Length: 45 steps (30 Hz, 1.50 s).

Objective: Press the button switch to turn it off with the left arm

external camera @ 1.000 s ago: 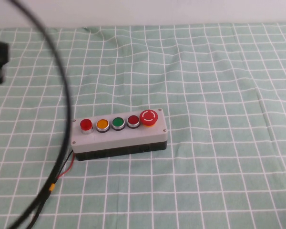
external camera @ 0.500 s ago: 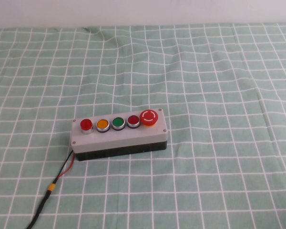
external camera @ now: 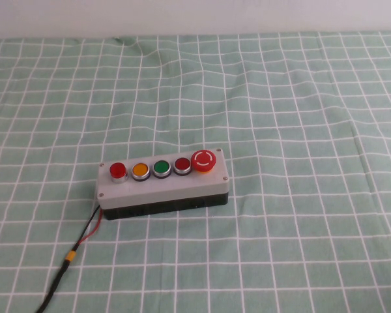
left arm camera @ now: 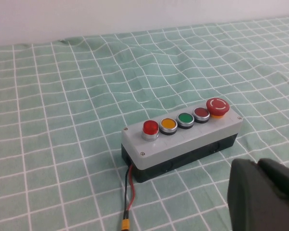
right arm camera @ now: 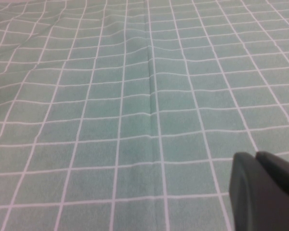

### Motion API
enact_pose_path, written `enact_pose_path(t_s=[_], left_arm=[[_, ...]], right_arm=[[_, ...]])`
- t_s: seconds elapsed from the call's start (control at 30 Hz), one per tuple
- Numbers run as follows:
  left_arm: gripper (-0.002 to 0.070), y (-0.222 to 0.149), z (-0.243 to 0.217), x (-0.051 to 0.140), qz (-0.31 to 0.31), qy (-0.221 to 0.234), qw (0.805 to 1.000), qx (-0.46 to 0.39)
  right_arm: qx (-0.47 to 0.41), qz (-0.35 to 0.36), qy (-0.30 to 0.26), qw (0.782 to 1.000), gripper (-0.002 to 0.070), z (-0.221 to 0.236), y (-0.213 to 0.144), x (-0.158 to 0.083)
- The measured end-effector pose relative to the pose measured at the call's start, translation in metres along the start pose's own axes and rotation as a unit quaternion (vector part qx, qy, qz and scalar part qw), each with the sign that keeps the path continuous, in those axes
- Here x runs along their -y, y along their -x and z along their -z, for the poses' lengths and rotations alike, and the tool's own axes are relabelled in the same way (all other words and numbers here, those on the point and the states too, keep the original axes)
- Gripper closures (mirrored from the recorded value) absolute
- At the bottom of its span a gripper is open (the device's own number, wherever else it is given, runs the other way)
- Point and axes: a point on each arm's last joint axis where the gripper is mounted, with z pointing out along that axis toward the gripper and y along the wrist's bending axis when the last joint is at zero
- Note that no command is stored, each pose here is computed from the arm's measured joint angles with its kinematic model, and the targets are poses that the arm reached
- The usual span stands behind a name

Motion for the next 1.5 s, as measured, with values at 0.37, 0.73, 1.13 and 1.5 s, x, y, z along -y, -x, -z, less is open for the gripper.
enact_pose_path(t_s=[0.37, 0.73, 1.13, 1.5], left_arm=[[0.0678, -0.009, -0.013, -0.008, -0.029, 0.051, 0.998, 0.016], [0.0678, -0.074, -0.067, -0.021, -0.023, 0.149, 0.984, 0.094], [0.0678, -0.159, -0.093, -0.022, 0.025, 0.164, 0.985, 0.038], [0.0678, -0.167, -0.093, -0.022, 0.032, 0.163, 0.986, -0.003]], right_arm=[[0.000, 0.000, 0.000, 1.000, 0.0692, 0.000, 0.000, 0.000], [0.000, 0.000, 0.000, 1.000, 0.0692, 0.000, 0.000, 0.000], [0.000, 0.000, 0.000, 1.000, 0.0692, 0.000, 0.000, 0.000], [0.000, 0.000, 0.000, 1.000, 0.0692, 0.000, 0.000, 0.000]])
